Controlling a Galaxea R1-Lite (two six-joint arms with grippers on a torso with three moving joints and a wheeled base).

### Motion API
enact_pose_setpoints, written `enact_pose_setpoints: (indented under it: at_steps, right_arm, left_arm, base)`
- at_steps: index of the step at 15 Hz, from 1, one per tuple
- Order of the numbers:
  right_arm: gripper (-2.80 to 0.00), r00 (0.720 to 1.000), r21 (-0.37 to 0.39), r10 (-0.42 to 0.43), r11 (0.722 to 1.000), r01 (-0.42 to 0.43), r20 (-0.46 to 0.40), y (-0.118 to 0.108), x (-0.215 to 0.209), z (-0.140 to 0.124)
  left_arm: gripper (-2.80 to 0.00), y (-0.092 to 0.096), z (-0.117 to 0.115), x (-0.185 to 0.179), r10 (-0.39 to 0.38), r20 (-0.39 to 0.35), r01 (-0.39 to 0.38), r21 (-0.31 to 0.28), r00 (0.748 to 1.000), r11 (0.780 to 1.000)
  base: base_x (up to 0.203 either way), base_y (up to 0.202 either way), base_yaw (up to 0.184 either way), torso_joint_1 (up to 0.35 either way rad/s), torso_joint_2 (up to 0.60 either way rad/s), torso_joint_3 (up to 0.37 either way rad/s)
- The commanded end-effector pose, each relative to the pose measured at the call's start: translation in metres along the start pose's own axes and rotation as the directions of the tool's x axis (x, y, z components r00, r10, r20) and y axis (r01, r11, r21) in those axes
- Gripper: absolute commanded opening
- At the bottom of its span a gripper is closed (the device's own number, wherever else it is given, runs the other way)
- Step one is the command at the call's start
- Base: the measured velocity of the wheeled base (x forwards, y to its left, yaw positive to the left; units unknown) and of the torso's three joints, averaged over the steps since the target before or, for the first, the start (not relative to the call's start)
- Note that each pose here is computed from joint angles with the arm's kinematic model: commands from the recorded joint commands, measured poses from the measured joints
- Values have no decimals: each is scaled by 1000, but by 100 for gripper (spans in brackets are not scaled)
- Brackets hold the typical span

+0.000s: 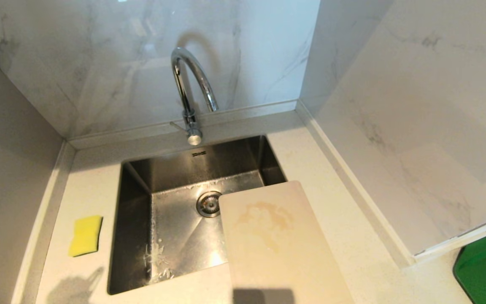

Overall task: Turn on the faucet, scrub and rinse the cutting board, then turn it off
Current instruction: Turn on the tap

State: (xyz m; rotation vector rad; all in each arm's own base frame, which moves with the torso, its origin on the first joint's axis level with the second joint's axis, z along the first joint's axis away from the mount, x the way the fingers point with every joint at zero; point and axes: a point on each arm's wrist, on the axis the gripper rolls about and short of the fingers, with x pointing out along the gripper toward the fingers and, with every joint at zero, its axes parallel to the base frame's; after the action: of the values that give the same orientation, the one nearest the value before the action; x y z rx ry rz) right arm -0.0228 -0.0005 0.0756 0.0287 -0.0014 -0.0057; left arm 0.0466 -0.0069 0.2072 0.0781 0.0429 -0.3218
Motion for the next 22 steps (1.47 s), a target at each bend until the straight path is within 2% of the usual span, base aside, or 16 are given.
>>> enact_pose_setpoints:
  at_steps: [1, 3, 5, 8, 12, 15, 18, 22]
  right_arm:
    - [-280, 1000, 0, 0, 1000, 0, 0, 0, 0, 0]
    - [-280, 1000, 0, 0, 1000, 0, 0, 0, 0, 0]
    - [-280, 1000, 0, 0, 1000, 0, 0, 0, 0, 0]
    - [-280, 1000, 0, 0, 1000, 0, 0, 0, 0, 0]
    - [-280, 1000, 0, 0, 1000, 0, 0, 0, 0, 0]
    - [-280, 1000, 0, 0, 1000, 0, 0, 0, 0, 0]
    - [-280, 1000, 0, 0, 1000, 0, 0, 0, 0, 0]
    - [-280, 1000, 0, 0, 1000, 0, 0, 0, 0, 0]
  left_arm:
    - [-280, 17, 14, 51, -93, -114, 88, -52, 989, 995]
    - [-280, 24, 24, 77, -192, -127, 183, -75, 973, 980]
    - [-280, 28, 28, 102, -254, -159, 241, -99, 954, 965]
    - [-280, 34, 31, 142, -290, -199, 270, -123, 936, 955]
    - [-280, 46, 36, 202, -242, -242, 210, -152, 940, 966]
    - [-280, 48, 40, 249, -157, -255, 111, -185, 954, 976]
    - [-280, 48, 47, 294, -123, -231, 63, -251, 965, 966]
    - [-280, 45, 48, 342, -87, -198, 30, -277, 976, 960]
  base:
    - [0, 0, 0, 0, 0, 0]
    - [0, 0, 0, 0, 0, 0]
    - [0, 0, 0, 0, 0, 0]
    - [0, 0, 0, 0, 0, 0]
    - [0, 0, 0, 0, 0, 0]
    - [0, 0, 0, 0, 0, 0]
    - [0, 0, 0, 10, 1, 1]
    - [0, 0, 0, 0, 0, 0]
